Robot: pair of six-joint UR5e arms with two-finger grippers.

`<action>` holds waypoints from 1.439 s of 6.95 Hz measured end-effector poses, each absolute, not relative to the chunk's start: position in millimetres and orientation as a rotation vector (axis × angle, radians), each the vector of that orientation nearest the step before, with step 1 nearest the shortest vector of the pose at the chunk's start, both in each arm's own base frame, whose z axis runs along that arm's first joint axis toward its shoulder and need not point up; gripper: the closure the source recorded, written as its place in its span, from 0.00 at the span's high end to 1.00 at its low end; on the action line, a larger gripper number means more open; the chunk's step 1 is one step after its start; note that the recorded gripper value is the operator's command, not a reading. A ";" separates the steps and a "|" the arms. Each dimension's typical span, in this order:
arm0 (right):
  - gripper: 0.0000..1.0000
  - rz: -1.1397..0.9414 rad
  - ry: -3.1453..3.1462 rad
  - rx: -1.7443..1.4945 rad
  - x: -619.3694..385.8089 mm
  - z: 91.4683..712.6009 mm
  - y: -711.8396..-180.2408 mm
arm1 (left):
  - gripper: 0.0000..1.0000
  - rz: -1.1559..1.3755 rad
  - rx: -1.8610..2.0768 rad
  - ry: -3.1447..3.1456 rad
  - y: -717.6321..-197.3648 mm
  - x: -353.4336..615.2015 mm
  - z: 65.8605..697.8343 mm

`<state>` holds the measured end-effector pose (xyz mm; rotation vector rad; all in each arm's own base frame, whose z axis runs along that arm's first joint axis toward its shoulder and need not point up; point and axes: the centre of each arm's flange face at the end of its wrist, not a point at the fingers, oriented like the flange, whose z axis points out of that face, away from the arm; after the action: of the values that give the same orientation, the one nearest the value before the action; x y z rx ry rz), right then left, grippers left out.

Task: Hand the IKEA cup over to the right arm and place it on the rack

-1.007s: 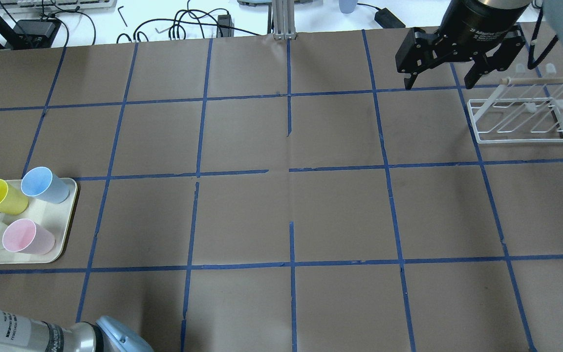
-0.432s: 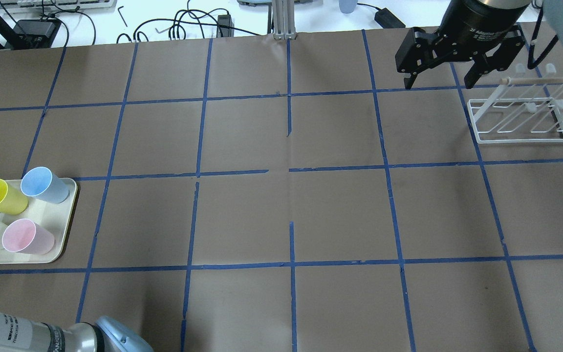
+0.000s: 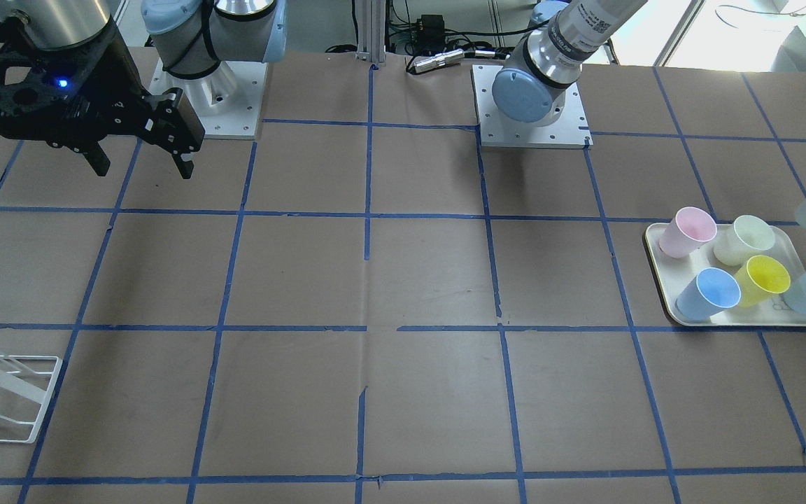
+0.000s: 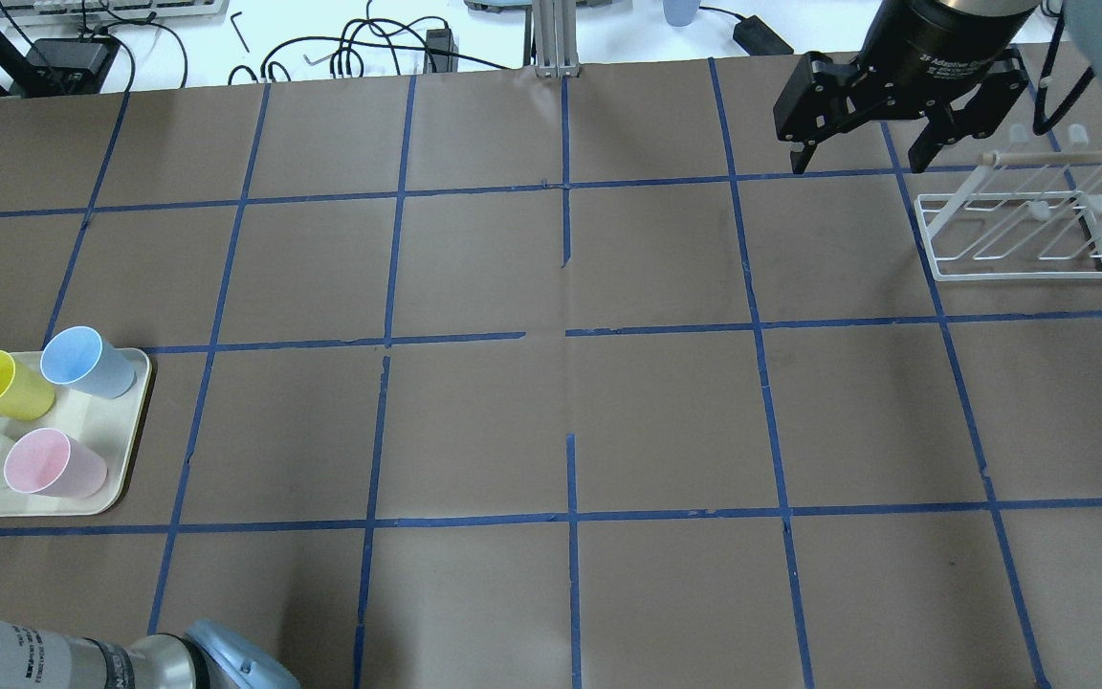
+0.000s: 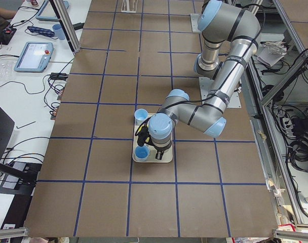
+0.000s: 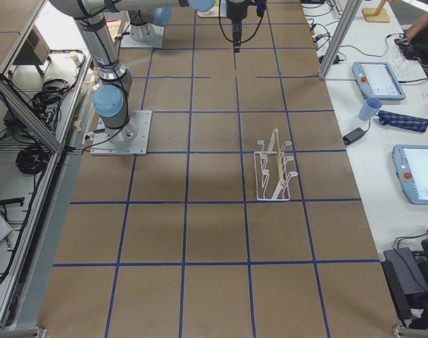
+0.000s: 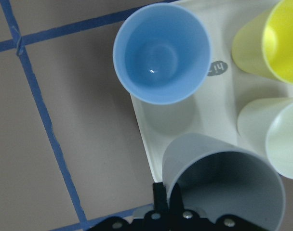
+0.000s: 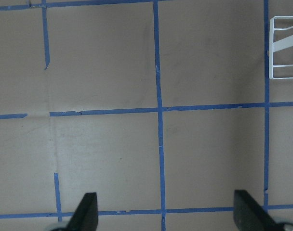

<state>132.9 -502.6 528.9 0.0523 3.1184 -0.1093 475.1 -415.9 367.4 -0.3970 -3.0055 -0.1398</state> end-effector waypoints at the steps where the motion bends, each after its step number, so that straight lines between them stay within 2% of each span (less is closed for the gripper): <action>1: 1.00 -0.094 3.099 0.058 132.3 529.4 -502.7 | 0.00 -0.152 -0.414 -2.962 -419.7 464.3 405.4; 3: 1.00 -0.048 3.050 0.088 127.5 530.6 -502.4 | 0.00 -0.089 -0.462 -2.789 -451.4 394.8 447.3; 6: 1.00 0.025 2.919 0.204 100.8 532.6 -505.4 | 0.00 -0.046 -0.442 -2.454 -514.1 229.7 461.2; 8: 1.00 0.067 2.793 0.302 76.1 533.0 -506.8 | 0.00 0.008 -0.345 -2.210 -547.5 121.4 450.6; 10: 1.00 0.122 2.620 0.397 46.5 531.6 -506.4 | 0.00 0.065 -0.186 -1.953 -557.3 33.9 406.8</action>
<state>46.5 -506.4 531.6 0.3968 2.6199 0.1222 33.9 -557.3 406.8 -0.1858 -1.9529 0.0655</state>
